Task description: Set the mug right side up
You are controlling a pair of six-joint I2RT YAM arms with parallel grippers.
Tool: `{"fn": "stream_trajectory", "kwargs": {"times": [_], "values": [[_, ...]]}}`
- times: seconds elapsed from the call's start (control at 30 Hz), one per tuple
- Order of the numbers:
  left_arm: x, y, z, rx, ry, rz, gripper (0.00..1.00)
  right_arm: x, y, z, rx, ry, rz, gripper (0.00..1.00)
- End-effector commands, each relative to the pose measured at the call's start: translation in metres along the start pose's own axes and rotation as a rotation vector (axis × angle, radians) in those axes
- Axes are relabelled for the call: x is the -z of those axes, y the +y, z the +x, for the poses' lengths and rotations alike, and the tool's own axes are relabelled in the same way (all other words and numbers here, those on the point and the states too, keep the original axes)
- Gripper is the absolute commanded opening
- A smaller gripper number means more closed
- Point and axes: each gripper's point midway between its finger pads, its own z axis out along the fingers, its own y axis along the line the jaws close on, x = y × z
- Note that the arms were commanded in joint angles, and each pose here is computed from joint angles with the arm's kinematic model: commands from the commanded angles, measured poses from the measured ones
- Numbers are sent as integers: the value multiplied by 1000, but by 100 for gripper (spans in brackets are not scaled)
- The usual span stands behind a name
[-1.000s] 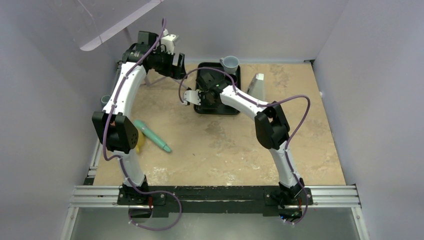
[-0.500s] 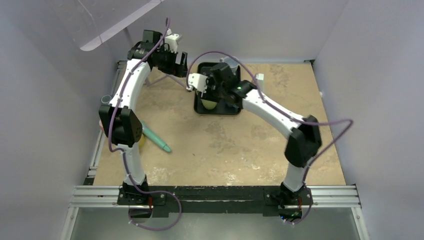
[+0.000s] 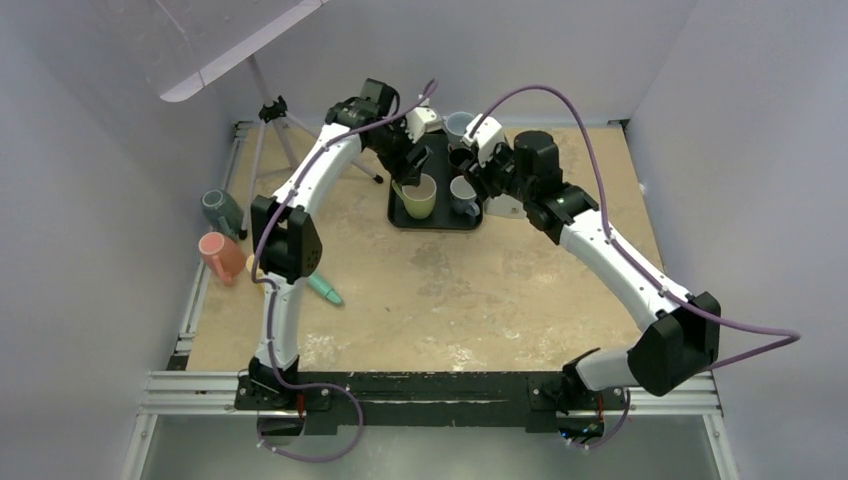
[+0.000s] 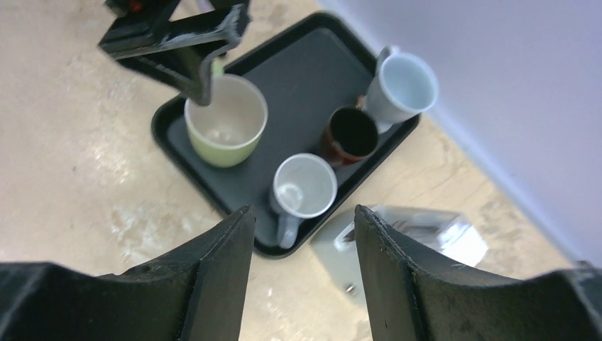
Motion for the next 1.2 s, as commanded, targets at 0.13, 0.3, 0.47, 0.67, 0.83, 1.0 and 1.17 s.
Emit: {"fn": "stream_trajectory", "kwargs": {"times": [0.13,0.3,0.47,0.67,0.83,1.0,1.17], "values": [[-29,30,6,-180,61,-70,82,14,7,-15,-67,-70,-1,57],[-50,41,22,-180,105,-95,75,15,10,-15,-59,-72,-15,57],[-59,43,19,-127,60,-115,42,15,6,-16,-45,-75,-4,57],[-56,52,-1,-81,-24,-166,0,12,5,-16,-44,-73,-1,56],[-49,111,-15,-32,-53,-381,0,8,9,-9,-47,-44,-22,56],[-58,161,-32,-4,-168,-527,0,1,13,-1,-55,-4,-47,56],[-65,189,-51,-13,-297,-576,0,-7,14,4,-62,35,-59,56]]}}
